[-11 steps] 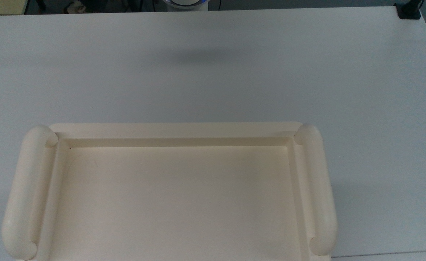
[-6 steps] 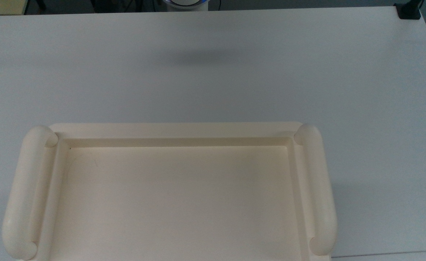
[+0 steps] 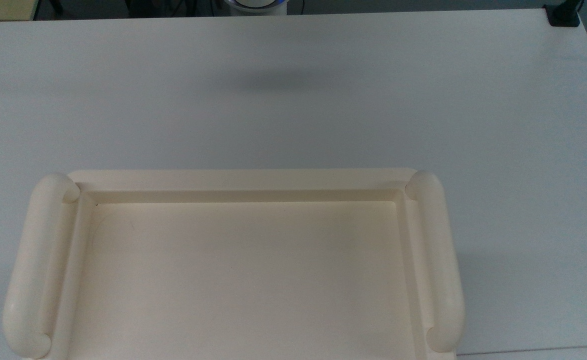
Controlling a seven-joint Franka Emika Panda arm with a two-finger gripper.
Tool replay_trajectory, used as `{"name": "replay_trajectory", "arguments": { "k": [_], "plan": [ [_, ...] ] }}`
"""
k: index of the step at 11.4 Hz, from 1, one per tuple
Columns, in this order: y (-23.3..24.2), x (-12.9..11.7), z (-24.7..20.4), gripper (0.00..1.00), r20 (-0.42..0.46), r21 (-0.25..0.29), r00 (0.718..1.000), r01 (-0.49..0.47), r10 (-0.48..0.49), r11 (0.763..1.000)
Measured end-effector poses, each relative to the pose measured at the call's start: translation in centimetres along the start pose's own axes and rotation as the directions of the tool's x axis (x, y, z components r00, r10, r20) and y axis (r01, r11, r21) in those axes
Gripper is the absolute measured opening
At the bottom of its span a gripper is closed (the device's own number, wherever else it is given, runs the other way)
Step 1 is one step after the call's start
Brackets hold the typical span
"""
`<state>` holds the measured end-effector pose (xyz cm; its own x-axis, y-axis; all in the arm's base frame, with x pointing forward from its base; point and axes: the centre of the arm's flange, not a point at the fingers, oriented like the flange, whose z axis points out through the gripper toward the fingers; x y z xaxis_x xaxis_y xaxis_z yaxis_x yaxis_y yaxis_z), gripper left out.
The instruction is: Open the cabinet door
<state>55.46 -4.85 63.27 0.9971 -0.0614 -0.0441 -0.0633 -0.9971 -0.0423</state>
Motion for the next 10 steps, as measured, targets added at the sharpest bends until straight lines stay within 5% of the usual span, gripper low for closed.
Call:
{"name": "replay_trajectory", "arguments": {
  "k": [6,10],
  "plan": [
    [-4.2,4.9,2.3,1.0,-0.168,0.037,0.984,0.058,-0.051,0.998],
    [-11.7,9.3,3.4,1.0,-0.43,0.024,0.895,0.143,-0.119,0.989]
  ]
}}
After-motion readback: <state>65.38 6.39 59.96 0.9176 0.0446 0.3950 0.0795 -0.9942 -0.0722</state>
